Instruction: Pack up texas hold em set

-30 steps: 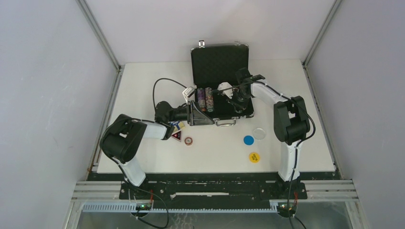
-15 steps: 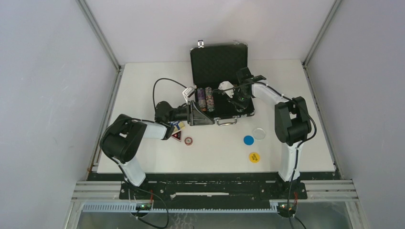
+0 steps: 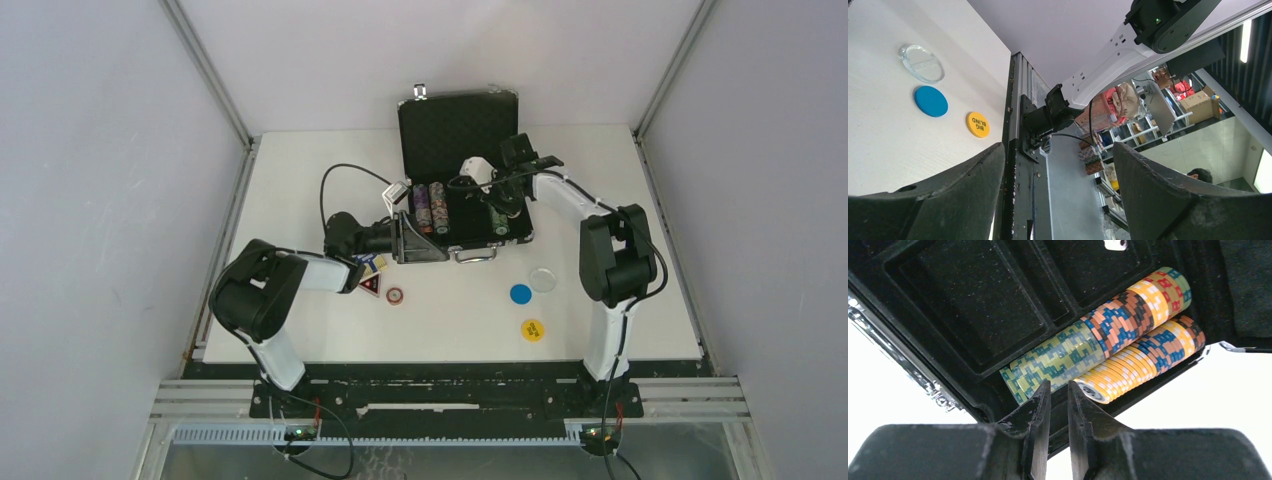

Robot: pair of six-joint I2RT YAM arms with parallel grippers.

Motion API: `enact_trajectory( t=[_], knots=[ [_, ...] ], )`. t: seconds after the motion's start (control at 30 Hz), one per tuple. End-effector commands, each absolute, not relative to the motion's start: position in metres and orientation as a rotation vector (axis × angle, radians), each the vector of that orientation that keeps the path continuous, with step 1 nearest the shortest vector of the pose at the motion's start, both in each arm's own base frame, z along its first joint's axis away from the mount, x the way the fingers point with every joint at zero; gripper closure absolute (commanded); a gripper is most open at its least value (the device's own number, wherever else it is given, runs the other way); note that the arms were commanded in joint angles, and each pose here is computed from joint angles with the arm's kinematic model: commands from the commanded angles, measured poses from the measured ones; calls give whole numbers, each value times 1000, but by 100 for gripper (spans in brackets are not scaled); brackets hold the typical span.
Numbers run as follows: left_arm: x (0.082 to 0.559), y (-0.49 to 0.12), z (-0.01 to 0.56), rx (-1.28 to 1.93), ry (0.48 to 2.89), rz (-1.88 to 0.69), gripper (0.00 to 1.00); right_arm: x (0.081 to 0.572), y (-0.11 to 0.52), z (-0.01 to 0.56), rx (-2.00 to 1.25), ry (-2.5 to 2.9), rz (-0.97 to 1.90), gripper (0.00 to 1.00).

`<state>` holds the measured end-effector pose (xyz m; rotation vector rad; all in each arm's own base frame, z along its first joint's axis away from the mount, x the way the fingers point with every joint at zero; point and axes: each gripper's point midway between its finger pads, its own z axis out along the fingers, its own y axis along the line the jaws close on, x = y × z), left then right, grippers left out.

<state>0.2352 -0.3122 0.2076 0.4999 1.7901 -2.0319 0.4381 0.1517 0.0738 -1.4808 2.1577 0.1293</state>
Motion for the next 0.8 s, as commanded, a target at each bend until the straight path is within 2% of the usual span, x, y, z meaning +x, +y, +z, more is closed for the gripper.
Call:
enact_trajectory(
  t=[0.0,0.13,0.33,0.37,0.43,0.47,0.77],
  knots=[
    [231,-310,220,560,1725,-2030,16,456,154,114,-1401,2047,73,74],
    [231,-310,220,556,1724,-2029,16,455,155,127,-1304,2027,67,74],
    [237,-312,219,509,1730,-2026,15,430,159,138,-894,2223,159,80],
    [238,-312,218,498,1733,-2027,15,423,161,134,-876,2252,173,83],
    [240,-312,217,485,1738,-2029,15,412,165,123,-861,2297,194,97],
    [241,-313,217,477,1743,-2032,15,407,168,118,-861,2311,203,100],
    [240,-312,218,465,1743,-2034,14,398,171,70,-802,2400,221,100]
  ],
)
